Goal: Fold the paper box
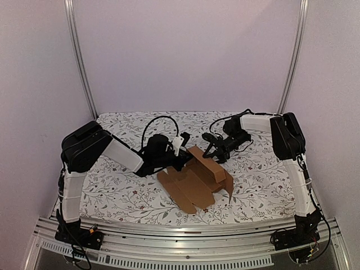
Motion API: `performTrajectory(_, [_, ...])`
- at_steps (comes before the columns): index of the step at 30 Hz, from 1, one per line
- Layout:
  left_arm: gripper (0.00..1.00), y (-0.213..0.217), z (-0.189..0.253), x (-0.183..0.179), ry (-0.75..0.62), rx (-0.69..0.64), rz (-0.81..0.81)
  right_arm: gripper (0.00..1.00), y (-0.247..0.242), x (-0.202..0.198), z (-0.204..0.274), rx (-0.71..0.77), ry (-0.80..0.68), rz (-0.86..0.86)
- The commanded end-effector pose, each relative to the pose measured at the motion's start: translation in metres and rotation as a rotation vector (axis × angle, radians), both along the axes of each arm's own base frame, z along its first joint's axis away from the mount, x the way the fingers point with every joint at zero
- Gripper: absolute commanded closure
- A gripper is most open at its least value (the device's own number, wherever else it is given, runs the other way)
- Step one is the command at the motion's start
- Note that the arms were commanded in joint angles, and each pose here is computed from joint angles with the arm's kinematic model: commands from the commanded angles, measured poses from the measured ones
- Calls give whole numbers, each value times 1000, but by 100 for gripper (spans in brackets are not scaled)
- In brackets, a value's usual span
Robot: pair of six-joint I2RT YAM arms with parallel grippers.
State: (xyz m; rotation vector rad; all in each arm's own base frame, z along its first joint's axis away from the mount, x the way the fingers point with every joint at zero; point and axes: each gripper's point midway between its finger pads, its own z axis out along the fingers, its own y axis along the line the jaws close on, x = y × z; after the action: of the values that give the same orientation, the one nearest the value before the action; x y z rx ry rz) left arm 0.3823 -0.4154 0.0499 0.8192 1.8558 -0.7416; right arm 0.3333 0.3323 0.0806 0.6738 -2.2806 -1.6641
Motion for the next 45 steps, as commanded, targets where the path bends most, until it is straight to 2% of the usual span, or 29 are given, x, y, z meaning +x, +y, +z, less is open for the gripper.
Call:
performTrajectory(1, [100, -10, 0, -4, 17, -18, -4, 36, 10, -9, -4, 44, 53, 9])
performTrajectory(4, [100, 1, -1, -1, 56, -22, 80, 36, 11, -11, 2, 73, 72, 3])
performTrajectory(11, [100, 47, 1, 5, 75, 25, 556, 35, 34, -33, 30, 185, 138, 24])
performTrajectory(15, [95, 39, 6, -3, 70, 96, 537, 35, 38, -31, 41, 222, 172, 21])
performTrajectory(21, [92, 33, 18, -57, 192, 82, 275, 35, 13, -15, 38, 165, 119, -32])
performTrajectory(25, [93, 42, 8, -94, 308, 188, 148, 34, 1, -21, 37, 107, 48, -8])
performTrajectory(28, [93, 51, -1, -108, 359, 284, 116, 34, 0, -30, 40, 114, 36, 17])
performTrajectory(30, [93, 60, -3, -103, 318, 327, 161, 33, 2, -38, 41, 127, 17, 44])
performTrajectory(35, [82, 63, -9, -81, 203, 351, 226, 33, 7, -54, 38, 133, 5, 94])
performTrajectory(39, [75, 52, -8, -76, 131, 311, 195, 33, 8, -55, 42, 138, 1, 95])
performTrajectory(42, [74, 49, -11, -74, 126, 299, 206, 33, 7, -56, 45, 137, 2, 95])
performTrajectory(45, [72, 45, -4, -73, 66, 245, 201, 33, 7, -57, 46, 147, 14, 91])
